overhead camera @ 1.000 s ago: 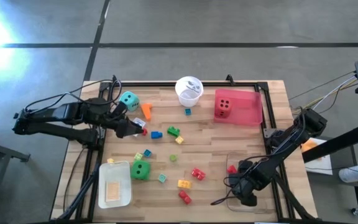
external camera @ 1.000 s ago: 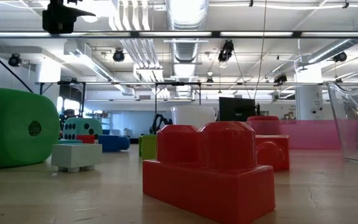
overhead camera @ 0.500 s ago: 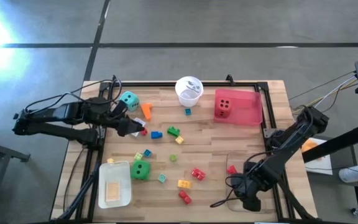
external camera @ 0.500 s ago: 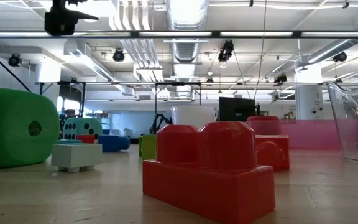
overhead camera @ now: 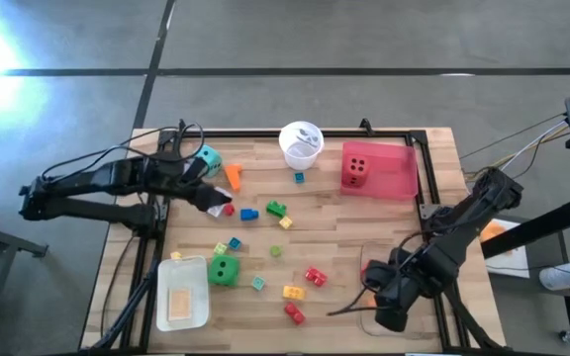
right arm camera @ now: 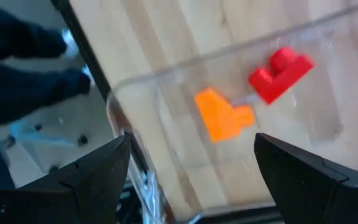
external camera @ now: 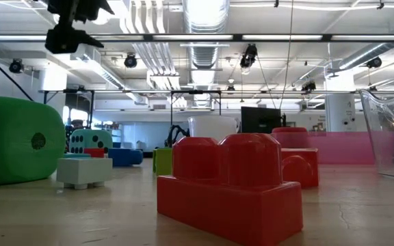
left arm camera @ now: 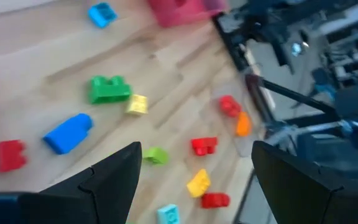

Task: Pick & Place Toys
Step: Put the red game piece into the transparent bin

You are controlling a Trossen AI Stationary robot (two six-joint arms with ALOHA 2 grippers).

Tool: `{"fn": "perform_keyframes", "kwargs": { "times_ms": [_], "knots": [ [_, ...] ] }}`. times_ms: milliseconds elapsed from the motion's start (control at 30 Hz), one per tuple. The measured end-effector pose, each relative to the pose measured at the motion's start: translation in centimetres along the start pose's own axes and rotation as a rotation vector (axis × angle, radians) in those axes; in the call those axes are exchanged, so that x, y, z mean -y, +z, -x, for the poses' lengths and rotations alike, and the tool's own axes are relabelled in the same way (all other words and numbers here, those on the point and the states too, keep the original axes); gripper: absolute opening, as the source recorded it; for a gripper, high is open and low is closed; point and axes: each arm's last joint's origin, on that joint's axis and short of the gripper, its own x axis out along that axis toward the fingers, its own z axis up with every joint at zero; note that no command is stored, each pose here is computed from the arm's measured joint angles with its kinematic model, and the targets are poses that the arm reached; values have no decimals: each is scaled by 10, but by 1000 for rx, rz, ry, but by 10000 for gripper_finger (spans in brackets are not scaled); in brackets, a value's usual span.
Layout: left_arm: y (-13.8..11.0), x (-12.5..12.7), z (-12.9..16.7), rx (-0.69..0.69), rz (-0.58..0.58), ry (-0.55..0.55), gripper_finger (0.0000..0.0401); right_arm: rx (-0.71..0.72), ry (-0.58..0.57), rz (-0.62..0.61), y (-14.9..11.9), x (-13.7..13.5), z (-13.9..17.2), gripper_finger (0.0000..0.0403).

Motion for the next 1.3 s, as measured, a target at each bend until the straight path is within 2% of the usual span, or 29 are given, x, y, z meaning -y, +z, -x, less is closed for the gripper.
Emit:
{"fn": "perform_keyframes", "kwargs": {
  "times_ms": [233, 433, 633, 800, 967, 1300],
  "knots": [
    [3, -18, -4, -47, 52, 172, 307, 62, -69, 0, 15, 12, 10, 336],
    [4, -19, -8, -73, 45, 204, 307, 108, -71, -10, 35, 24, 16, 336],
    [2, -21, -9, -88, 48, 225, 307, 203, -53, -76, 70, 35, 17, 336],
    [1, -22, -8, -96, 54, 236, 307, 217, 4, -69, 100, 31, -1, 336],
    [2, -23, -8, -91, 58, 237, 307, 195, -42, -100, 121, 34, -22, 336],
    [2, -23, -8, -96, 37, 239, 307, 142, -107, -25, 147, 33, -70, 336]
  ]
}}
